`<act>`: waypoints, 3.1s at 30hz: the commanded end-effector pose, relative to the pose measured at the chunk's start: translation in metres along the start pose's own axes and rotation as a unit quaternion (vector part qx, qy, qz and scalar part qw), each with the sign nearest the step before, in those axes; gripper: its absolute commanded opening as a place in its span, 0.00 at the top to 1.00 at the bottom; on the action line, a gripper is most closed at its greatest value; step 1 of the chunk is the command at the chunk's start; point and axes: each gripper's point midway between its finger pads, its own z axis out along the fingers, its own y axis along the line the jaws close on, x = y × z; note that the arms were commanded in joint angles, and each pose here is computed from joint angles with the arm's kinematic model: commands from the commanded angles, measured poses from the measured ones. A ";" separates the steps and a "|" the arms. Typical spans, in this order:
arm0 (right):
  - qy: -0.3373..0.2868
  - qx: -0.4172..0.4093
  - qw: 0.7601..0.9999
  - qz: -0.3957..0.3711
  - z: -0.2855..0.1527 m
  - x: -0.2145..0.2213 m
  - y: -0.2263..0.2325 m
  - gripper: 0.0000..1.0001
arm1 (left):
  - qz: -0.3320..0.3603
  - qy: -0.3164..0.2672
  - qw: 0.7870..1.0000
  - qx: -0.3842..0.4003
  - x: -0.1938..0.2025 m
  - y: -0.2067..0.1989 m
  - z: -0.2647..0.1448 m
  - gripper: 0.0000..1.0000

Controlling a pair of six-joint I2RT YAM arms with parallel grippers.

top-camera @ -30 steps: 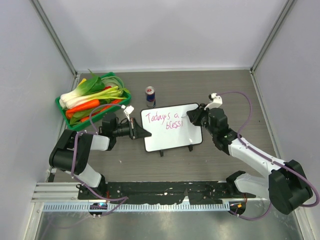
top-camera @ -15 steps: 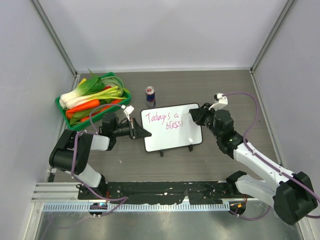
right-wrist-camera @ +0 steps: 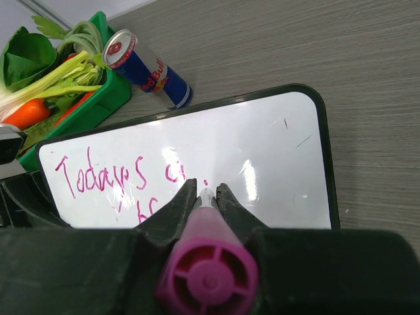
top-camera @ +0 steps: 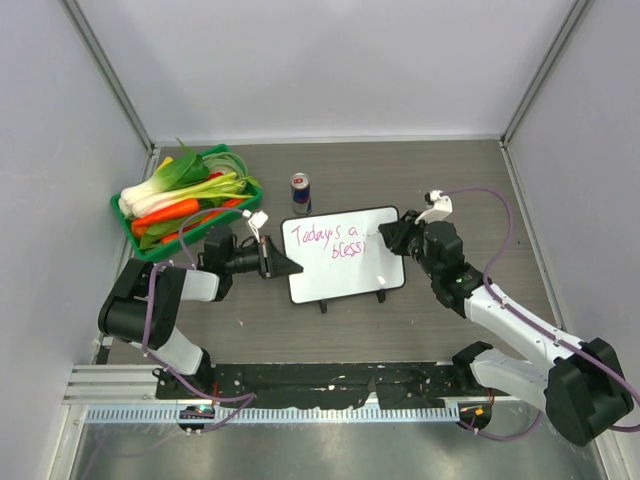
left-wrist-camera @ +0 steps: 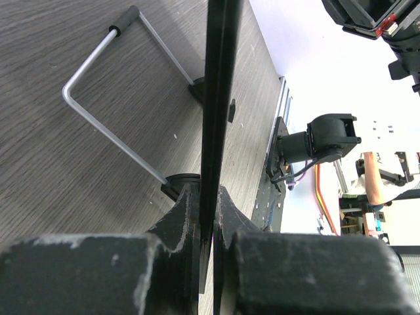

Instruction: Write a sentence on the whiteboard

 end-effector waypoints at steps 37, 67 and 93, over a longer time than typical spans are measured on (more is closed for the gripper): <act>0.043 0.006 0.999 -0.014 -0.008 0.037 -0.019 0.99 | -0.020 -0.001 0.999 -0.039 0.005 0.018 0.002 1.00; 0.005 0.028 0.999 -0.016 0.008 0.003 -0.012 0.99 | -0.020 -0.001 0.999 -0.039 0.004 0.018 0.002 1.00; 0.032 0.050 0.998 -0.025 -0.004 0.025 -0.030 0.99 | -0.020 -0.001 0.999 -0.039 0.004 0.019 0.002 1.00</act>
